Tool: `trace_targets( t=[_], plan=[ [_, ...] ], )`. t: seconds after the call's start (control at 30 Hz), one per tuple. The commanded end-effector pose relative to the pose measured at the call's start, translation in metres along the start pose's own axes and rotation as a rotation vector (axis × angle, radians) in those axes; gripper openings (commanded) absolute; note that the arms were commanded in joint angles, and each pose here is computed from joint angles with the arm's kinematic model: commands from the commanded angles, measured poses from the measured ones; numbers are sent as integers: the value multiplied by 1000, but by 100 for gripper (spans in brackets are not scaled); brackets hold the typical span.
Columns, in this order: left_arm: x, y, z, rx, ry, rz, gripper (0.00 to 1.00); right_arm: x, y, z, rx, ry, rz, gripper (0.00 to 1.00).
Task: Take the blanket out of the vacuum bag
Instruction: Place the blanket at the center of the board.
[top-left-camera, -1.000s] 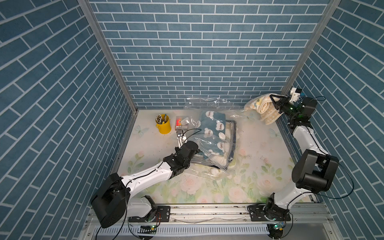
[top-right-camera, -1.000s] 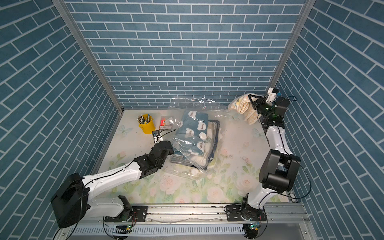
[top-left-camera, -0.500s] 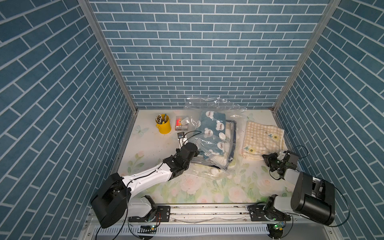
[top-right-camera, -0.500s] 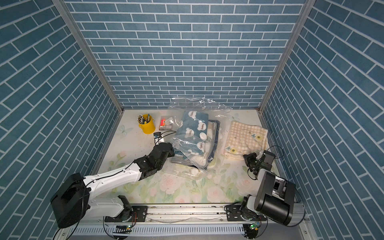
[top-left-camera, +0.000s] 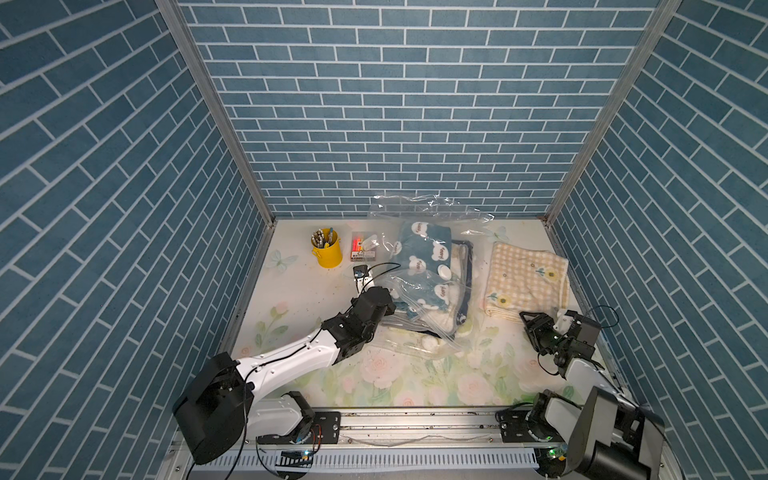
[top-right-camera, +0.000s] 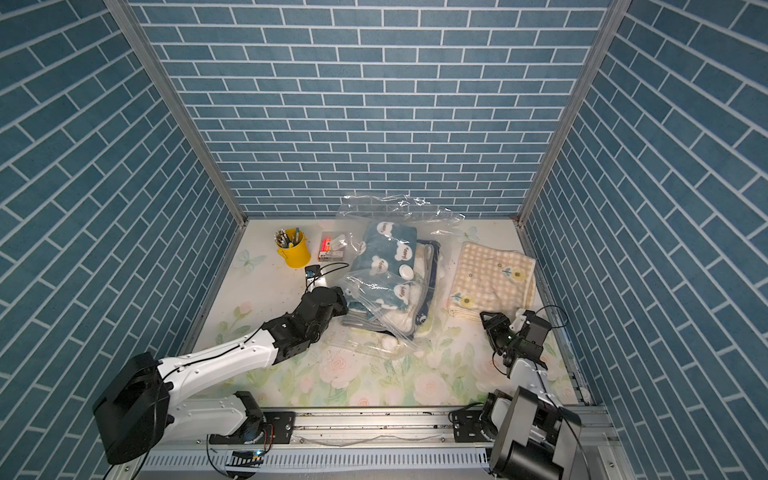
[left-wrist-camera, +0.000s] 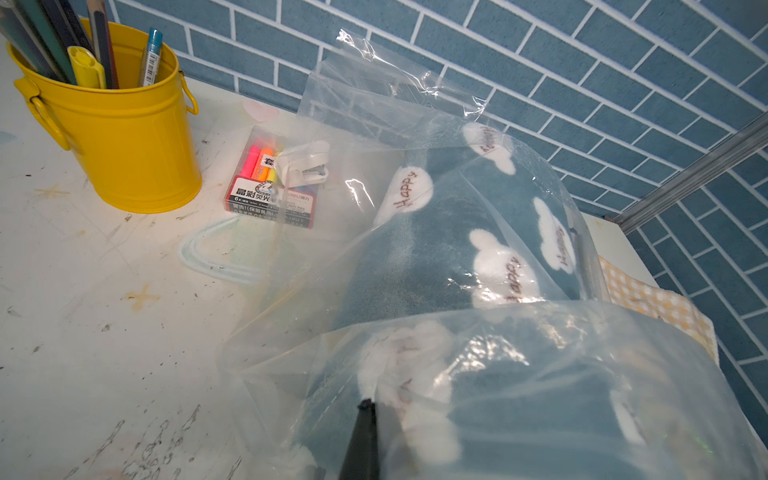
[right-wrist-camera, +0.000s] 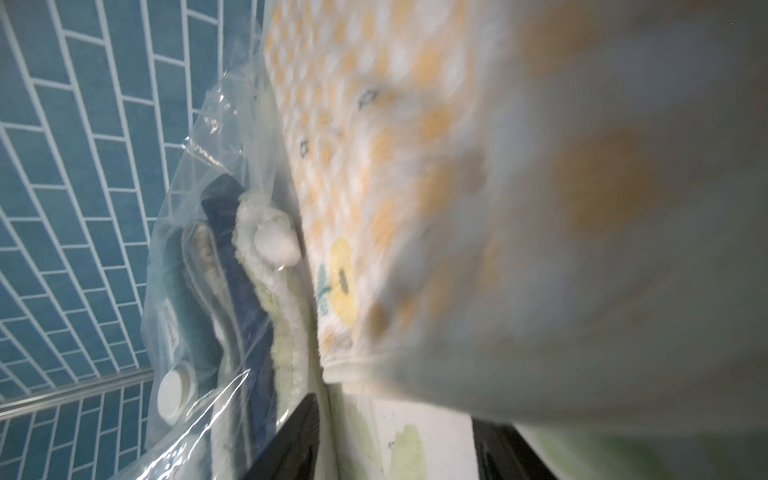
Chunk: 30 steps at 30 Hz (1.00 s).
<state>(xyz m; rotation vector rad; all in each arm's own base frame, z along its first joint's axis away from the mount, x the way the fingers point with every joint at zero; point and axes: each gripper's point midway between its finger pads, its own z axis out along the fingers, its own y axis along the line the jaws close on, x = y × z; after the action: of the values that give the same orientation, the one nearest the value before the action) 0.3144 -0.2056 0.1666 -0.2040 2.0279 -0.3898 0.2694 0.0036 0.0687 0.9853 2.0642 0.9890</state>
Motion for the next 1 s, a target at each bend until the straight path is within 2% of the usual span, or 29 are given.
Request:
trace_targets(
  t=[0.0, 0.13, 0.2, 0.27, 0.33, 0.4, 0.47, 0.63, 0.67, 0.7, 0.73, 0.83, 0.97],
  plan=[
    [1, -5, -6, 31, -15, 22, 0, 9, 32, -14, -72, 21, -41, 56],
    [9, -10, -1, 42, 14, 47, 0, -25, 64, -23, -29, -106, -159, 46],
    [13, -14, 0, 54, 22, 61, 0, -48, 73, -14, -13, -144, -186, 27],
    [15, -15, 2, 58, 24, 65, 0, -83, 69, 3, 86, -206, -235, 0],
    [16, -15, 2, 59, 28, 68, 0, -112, 57, 24, 210, -211, -264, 0],
    [19, -16, 1, 68, 36, 73, 0, -128, 68, 48, 250, -185, -353, 0],
    [23, -15, 0, 76, 44, 81, 0, -144, 61, 70, 390, -197, -428, 0],
    [22, -15, -2, 75, 52, 104, 0, -160, 32, 123, 489, -90, -436, 0],
    [20, -16, -2, 73, 52, 111, 0, -164, 28, 130, 514, -92, -448, 8],
    [18, -17, -3, 72, 50, 115, 0, -163, 24, 138, 529, -75, -453, 10],
    [16, -18, -3, 72, 48, 118, 0, -159, 21, 148, 535, -40, -466, 7],
    [8, -20, -6, 68, 36, 124, 0, -148, 10, 169, 575, 32, -491, 6],
    [1, -26, -8, 79, 30, 126, 0, -124, 13, 197, 542, 159, -538, 7]
  ],
)
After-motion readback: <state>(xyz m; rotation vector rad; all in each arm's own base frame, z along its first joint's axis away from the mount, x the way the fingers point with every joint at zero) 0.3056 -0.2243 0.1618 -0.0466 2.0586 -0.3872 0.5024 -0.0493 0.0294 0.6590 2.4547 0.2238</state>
